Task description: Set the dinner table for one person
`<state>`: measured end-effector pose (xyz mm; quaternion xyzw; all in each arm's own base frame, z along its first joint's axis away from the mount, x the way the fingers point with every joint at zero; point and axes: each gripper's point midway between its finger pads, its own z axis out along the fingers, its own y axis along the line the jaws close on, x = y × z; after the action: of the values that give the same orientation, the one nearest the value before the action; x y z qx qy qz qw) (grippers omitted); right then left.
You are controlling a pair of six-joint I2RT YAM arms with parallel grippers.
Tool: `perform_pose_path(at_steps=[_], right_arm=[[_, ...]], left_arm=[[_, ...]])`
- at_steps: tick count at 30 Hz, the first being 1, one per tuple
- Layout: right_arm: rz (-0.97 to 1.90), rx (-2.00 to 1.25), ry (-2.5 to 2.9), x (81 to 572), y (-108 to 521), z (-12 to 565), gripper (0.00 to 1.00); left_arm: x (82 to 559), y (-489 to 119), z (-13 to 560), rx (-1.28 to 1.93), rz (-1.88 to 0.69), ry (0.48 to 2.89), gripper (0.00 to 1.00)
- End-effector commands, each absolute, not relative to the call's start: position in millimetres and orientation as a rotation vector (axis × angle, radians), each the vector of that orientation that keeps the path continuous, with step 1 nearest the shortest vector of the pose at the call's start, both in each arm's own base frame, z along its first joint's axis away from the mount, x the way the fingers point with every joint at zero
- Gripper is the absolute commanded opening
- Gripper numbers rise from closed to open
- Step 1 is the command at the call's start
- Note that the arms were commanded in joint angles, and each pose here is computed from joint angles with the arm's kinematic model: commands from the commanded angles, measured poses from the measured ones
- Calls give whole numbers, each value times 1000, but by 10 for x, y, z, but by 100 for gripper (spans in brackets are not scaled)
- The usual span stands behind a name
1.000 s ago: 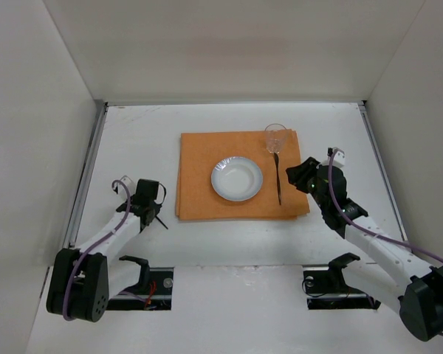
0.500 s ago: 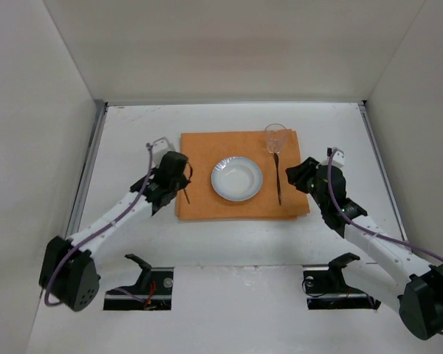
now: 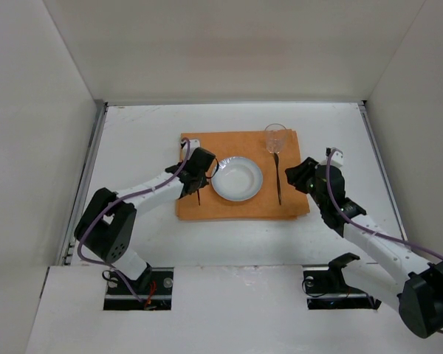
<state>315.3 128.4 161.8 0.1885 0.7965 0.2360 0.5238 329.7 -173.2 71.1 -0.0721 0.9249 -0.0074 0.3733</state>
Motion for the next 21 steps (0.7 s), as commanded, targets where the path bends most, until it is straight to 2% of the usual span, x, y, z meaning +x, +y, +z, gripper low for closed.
perform_pose_path(at_steps=[1,21], right_arm=[[602,430,1816,3245,1340,1921,48],[597,425,1828,3267,1361,1889,48]], left_arm=[[3420,-1804,804,-163,-50,2336,3],[3486,-1787,547,-38,18,2386,4]])
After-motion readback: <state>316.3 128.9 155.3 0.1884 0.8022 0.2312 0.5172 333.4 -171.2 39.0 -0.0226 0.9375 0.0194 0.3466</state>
